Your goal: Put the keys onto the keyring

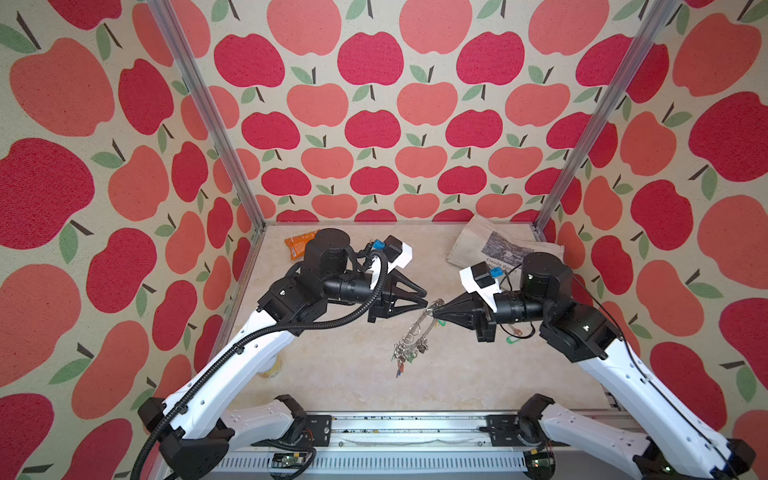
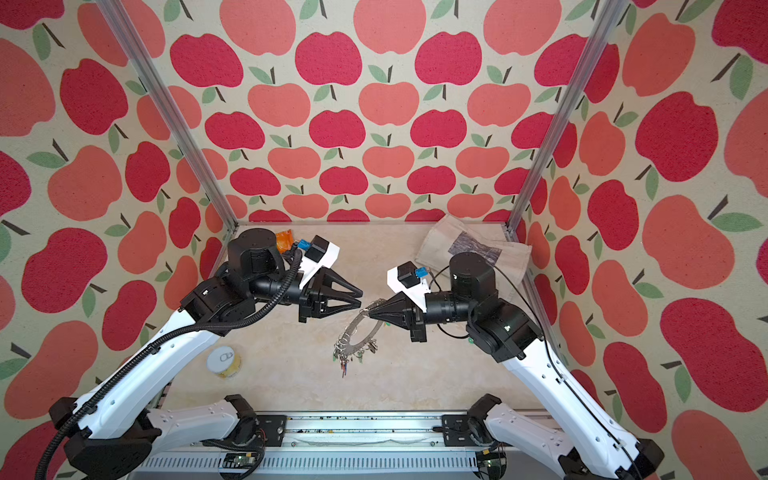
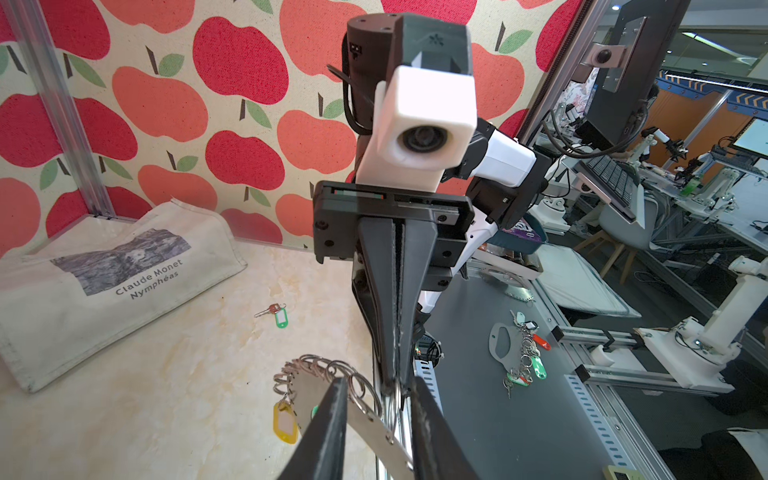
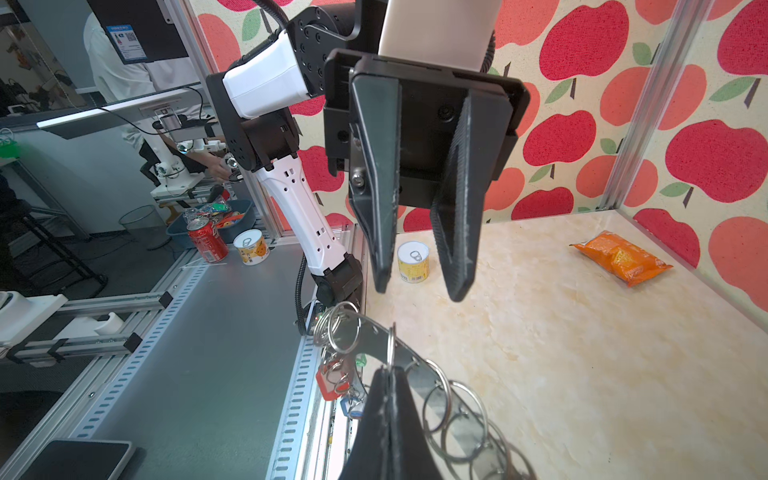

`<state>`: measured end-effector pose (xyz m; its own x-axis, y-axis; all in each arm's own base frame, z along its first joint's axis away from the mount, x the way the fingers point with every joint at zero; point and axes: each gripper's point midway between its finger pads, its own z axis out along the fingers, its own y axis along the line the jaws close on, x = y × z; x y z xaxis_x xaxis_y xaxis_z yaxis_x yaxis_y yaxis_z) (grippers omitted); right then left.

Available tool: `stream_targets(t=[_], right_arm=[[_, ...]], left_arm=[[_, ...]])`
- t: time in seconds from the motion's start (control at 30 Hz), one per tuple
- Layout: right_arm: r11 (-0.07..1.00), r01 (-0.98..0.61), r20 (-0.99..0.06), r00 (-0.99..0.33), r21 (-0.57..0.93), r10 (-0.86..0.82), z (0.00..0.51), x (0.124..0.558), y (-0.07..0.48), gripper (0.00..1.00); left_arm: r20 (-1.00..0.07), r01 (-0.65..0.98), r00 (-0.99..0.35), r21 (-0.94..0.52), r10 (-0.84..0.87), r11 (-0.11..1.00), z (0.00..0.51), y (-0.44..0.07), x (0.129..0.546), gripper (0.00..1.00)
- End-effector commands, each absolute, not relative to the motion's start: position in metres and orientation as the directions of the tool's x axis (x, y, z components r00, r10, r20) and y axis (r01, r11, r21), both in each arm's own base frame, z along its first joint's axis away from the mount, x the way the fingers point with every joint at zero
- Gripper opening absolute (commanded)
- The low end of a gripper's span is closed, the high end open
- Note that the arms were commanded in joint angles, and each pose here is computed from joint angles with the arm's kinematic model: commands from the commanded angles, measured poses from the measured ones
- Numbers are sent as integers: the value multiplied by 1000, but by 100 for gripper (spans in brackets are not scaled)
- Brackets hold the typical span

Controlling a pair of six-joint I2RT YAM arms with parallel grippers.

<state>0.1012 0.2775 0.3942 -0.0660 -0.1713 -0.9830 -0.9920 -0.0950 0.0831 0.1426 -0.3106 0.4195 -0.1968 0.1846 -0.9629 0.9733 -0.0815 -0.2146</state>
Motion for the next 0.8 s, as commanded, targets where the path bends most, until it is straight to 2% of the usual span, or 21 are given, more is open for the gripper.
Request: stream_targets(t=[0.0, 0.77], right_arm=[[-123, -992, -994, 22, -9, -108, 420, 88, 270, 0], [-64, -997, -995, 42, -36, -92, 427, 97, 269, 0]], left_arm=[[-959, 962, -209, -236, 192, -134, 425, -311, 135, 29], [-956, 944, -220, -258, 192, -206, 431, -309, 117, 26]])
